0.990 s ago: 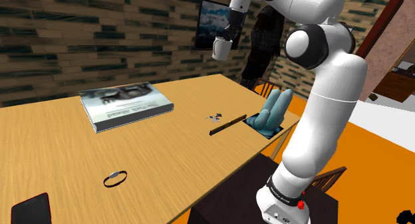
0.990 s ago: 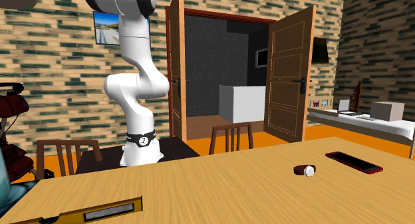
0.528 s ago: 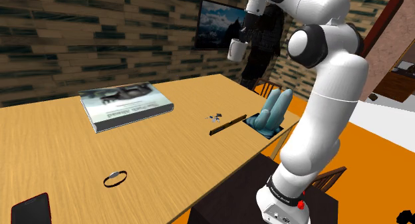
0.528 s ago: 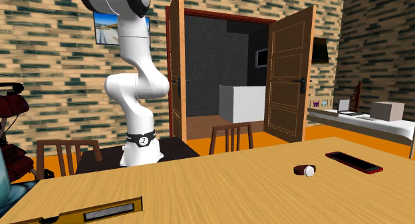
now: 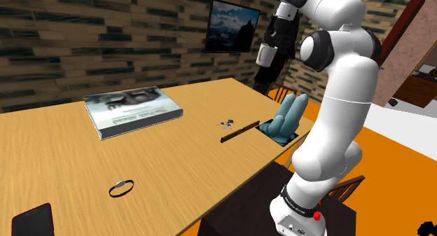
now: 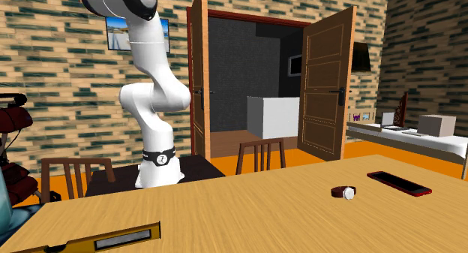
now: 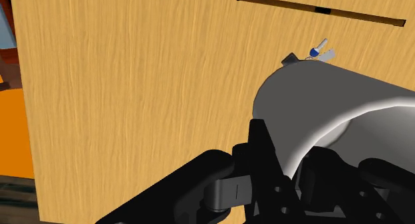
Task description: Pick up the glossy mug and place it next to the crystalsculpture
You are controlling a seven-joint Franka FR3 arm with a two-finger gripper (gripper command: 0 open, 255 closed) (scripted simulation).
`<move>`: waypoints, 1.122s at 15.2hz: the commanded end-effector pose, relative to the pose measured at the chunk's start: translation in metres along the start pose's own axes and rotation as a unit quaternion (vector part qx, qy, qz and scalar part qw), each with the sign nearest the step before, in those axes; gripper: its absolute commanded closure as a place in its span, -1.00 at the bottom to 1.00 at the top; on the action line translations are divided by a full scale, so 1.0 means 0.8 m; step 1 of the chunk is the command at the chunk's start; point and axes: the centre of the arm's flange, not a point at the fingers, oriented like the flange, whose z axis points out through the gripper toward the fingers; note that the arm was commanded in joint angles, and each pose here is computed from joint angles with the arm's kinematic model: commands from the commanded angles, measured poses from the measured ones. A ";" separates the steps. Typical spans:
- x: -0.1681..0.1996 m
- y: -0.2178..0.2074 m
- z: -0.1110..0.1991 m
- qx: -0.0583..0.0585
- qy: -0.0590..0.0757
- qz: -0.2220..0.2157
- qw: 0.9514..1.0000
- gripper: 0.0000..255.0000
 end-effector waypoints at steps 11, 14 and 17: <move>-0.053 0.094 0.033 0.000 0.000 -0.001 1.000 1.00; -0.054 0.095 0.052 0.000 0.000 -0.001 1.000 1.00; -0.054 0.096 0.072 0.000 0.000 -0.001 1.000 1.00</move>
